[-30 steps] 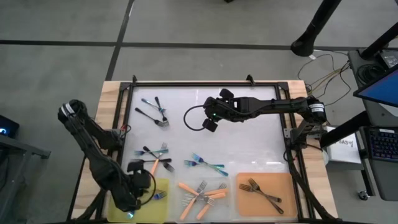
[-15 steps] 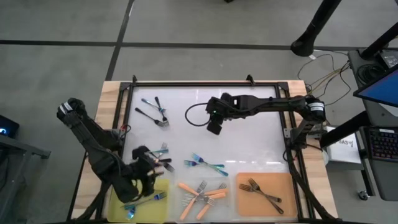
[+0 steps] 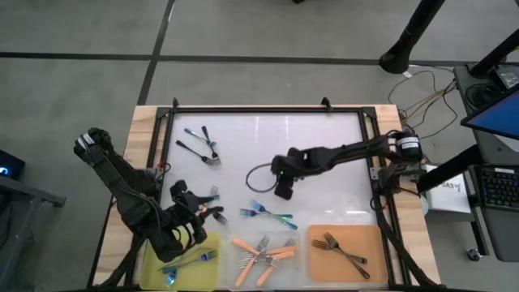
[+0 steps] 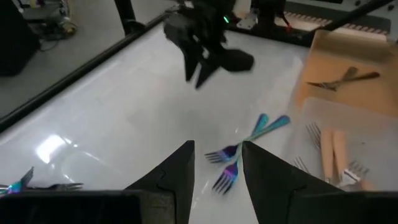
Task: Sort silverware by color (type)
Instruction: Put the blue fork into the yellow bin
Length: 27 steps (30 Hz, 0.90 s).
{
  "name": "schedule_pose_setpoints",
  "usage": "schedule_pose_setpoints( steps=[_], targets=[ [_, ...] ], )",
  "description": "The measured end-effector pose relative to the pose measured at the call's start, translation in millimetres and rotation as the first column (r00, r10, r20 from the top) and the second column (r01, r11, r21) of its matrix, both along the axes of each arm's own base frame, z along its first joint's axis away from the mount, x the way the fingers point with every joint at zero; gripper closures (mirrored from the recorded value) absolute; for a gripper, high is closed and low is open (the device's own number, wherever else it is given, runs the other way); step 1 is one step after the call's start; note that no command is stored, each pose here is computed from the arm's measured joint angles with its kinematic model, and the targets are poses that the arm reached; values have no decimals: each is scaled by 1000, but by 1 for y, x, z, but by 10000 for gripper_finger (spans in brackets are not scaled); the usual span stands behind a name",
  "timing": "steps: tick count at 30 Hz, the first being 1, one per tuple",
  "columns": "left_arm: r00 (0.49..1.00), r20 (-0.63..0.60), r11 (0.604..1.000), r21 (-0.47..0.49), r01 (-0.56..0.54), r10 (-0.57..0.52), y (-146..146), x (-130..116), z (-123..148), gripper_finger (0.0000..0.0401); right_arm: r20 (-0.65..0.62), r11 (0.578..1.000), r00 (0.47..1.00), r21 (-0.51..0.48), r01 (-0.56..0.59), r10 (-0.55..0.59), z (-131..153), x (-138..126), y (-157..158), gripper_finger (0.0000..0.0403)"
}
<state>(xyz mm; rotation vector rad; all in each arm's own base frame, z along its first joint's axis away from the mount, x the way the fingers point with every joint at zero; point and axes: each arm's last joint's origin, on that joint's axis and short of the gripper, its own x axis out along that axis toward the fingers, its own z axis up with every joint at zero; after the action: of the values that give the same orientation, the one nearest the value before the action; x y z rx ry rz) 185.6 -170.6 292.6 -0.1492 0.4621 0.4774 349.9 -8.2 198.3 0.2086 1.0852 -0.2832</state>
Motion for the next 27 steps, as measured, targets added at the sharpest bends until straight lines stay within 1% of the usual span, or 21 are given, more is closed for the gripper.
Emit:
schedule_pose_setpoints(
  steps=[3, 8, 11, 17, 21, 24, 27],
  targets=[
    [1000, 13, 1000, 12, -9, 9, 0, 0, 0, 287, 35, 998, 998, 16, -59, 59, -11, 10, 16, 280],
    [1000, 15, 1000, 15, -10, 10, 0, 0, 0, 287, 31, 985, 985, 12, -170, 169, -21, 23, 37, 280],
    [1000, 13, 1000, 17, -10, 10, 1, 0, 0, 288, 33, 973, 975, 64, -223, 221, -26, 32, 44, 280],
    [1000, -3, 999, 32, -9, 9, 2, -1, -1, 288, 22, 963, 967, 87, -255, 255, -37, 47, 60, 280],
    [1000, -20, 1000, 15, 2, -2, 2, -2, 0, 288, 18, 952, 961, 130, -278, 278, -43, 56, 71, 280],
    [1000, -21, 1000, 2, 7, -7, 3, -4, 2, 288, 11, 947, 956, 135, -292, 293, -47, 60, 78, 280],
    [1000, -22, 1000, -17, 14, -14, 5, -5, 4, 288, 5, 947, 958, 155, -283, 285, -50, 62, 81, 280]
  ],
)
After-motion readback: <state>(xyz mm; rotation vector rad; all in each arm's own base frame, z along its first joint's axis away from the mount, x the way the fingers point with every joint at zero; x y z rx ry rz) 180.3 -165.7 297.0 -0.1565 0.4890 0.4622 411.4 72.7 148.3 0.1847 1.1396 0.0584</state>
